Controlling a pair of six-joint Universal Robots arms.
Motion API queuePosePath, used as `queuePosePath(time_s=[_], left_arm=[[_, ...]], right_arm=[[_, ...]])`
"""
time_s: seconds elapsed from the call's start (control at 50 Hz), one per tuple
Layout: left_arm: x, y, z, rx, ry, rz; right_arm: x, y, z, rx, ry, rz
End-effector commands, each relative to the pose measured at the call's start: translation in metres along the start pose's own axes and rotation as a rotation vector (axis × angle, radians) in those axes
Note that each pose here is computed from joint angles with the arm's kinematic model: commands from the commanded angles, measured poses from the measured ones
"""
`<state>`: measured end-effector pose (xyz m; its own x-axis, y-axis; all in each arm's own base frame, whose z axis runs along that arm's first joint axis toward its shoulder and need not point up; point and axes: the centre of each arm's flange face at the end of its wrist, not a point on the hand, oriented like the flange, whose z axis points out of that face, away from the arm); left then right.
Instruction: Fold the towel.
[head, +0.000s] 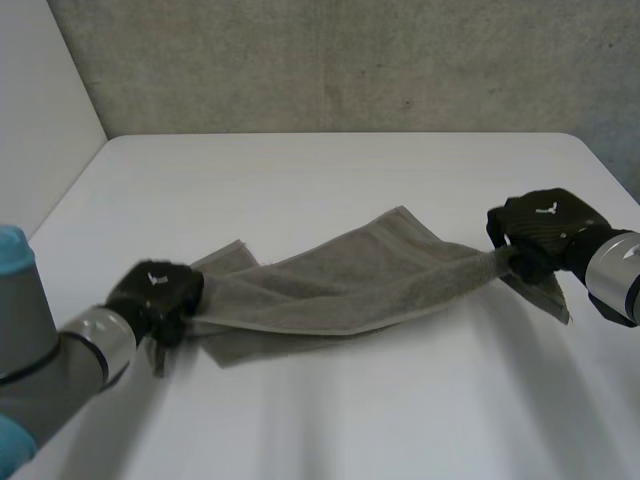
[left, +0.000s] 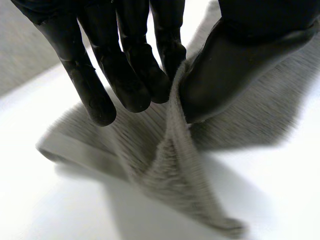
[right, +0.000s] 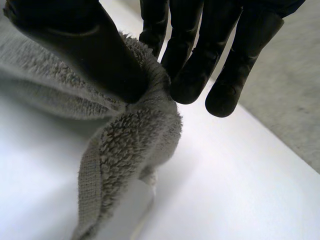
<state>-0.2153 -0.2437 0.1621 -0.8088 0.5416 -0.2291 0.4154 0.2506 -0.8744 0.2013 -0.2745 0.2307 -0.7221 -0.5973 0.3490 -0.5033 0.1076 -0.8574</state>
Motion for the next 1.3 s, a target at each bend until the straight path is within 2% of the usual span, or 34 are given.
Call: queuePosePath(time_s=[0.02,0.04,0.06,0.1,0.12,0.16,0.18,0.2,0.22,0.24,0.26,0.28,0.32,0.34,0.38,0.4,0.42,0.44,0.48,0.5,0.54,0.6,0.64,0.72,0.82,0.88,0.92,1.08,1.18,1.22,1.24,1.26,1.3], left_arm=[[-0.031,-0.064,0.011,0.169,-0.073,0.027],[-0.039,-0.085,0.011,0.216,-0.092,0.035],[-0.039,-0.086,0.011,0.217,-0.092,0.035],[-0.055,-0.135,0.01,0.345,-0.135,0.062],[-0.055,-0.135,0.01,0.345,-0.136,0.062],[-0.075,-0.185,0.014,0.501,-0.209,0.074],[-0.075,-0.186,0.014,0.502,-0.21,0.074],[-0.084,-0.212,0.012,0.596,-0.258,0.064],[-0.084,-0.213,0.012,0.597,-0.258,0.064],[-0.089,-0.239,0.006,0.704,-0.295,0.04],[-0.09,-0.259,-0.001,0.802,-0.316,-0.005],[-0.09,-0.259,-0.002,0.803,-0.316,-0.005],[-0.095,-0.268,-0.003,0.906,-0.3,-0.123],[-0.095,-0.268,-0.003,0.907,-0.3,-0.124],[-0.099,-0.258,0.003,0.9,-0.253,-0.23],[-0.099,-0.258,0.003,0.899,-0.253,-0.23],[-0.098,-0.242,0.012,0.84,-0.234,-0.267],[-0.098,-0.242,0.012,0.84,-0.234,-0.267],[-0.093,-0.203,0.027,0.694,-0.191,-0.283],[-0.093,-0.203,0.027,0.693,-0.191,-0.283],[-0.082,-0.169,0.035,0.579,-0.116,-0.288],[-0.075,-0.149,0.04,0.516,-0.076,-0.295],[-0.068,-0.115,0.044,0.414,-0.032,-0.3],[-0.064,-0.094,0.04,0.347,-0.024,-0.26],[-0.059,-0.089,0.023,0.333,-0.041,-0.179],[-0.056,-0.103,0.0,0.373,-0.05,-0.166],[-0.055,-0.118,-0.026,0.438,-0.061,-0.155],[-0.064,-0.154,-0.073,0.634,-0.119,-0.152],[-0.073,-0.155,-0.068,0.649,-0.126,-0.202],[-0.074,-0.145,-0.055,0.605,-0.117,-0.219],[-0.073,-0.131,-0.037,0.543,-0.103,-0.238],[-0.073,-0.131,-0.037,0.543,-0.103,-0.238],[-0.067,-0.104,-0.001,0.414,-0.065,-0.262]], right_arm=[[-0.004,-0.034,0.005,-0.05,-0.054,-0.251],[0.0,-0.06,0.007,0.03,-0.01,-0.251],[0.0,-0.06,0.007,0.031,-0.01,-0.251],[0.013,-0.119,0.008,0.253,0.073,-0.199],[0.013,-0.119,0.008,0.254,0.074,-0.198],[0.028,-0.182,0.005,0.559,0.147,-0.134],[0.028,-0.182,0.005,0.56,0.147,-0.134],[0.038,-0.208,0.003,0.72,0.189,-0.105],[0.045,-0.224,0.004,0.851,0.217,-0.086],[0.045,-0.224,0.004,0.853,0.217,-0.086],[0.049,-0.234,0.006,0.958,0.237,-0.077],[0.049,-0.234,0.006,0.959,0.237,-0.077],[0.055,-0.238,0.011,1.054,0.291,-0.09],[0.055,-0.238,0.011,1.054,0.291,-0.09],[0.05,-0.213,0.028,0.914,0.259,-0.081],[0.05,-0.212,0.028,0.913,0.258,-0.081],[0.041,-0.193,0.039,0.794,0.209,-0.08],[0.041,-0.193,0.039,0.793,0.208,-0.08],[0.022,-0.151,0.055,0.543,0.125,-0.117],[0.022,-0.151,0.055,0.542,0.124,-0.118],[0.004,-0.109,0.06,0.314,0.039,-0.196],[-0.004,-0.092,0.059,0.234,-0.001,-0.235],[-0.012,-0.063,0.061,0.148,-0.041,-0.281],[-0.002,-0.05,0.056,0.1,-0.027,-0.271],[0.012,-0.065,0.032,0.133,0.032,-0.264],[0.016,-0.079,0.016,0.167,0.06,-0.251],[0.019,-0.099,-0.008,0.222,0.095,-0.245],[0.023,-0.133,-0.048,0.334,0.136,-0.273],[0.024,-0.132,-0.046,0.294,0.125,-0.269],[0.023,-0.12,-0.034,0.229,0.086,-0.253],[0.02,-0.102,-0.017,0.141,0.035,-0.244],[0.02,-0.101,-0.016,0.14,0.034,-0.244],[0.007,-0.075,0.002,-0.01,-0.075,-0.314]])
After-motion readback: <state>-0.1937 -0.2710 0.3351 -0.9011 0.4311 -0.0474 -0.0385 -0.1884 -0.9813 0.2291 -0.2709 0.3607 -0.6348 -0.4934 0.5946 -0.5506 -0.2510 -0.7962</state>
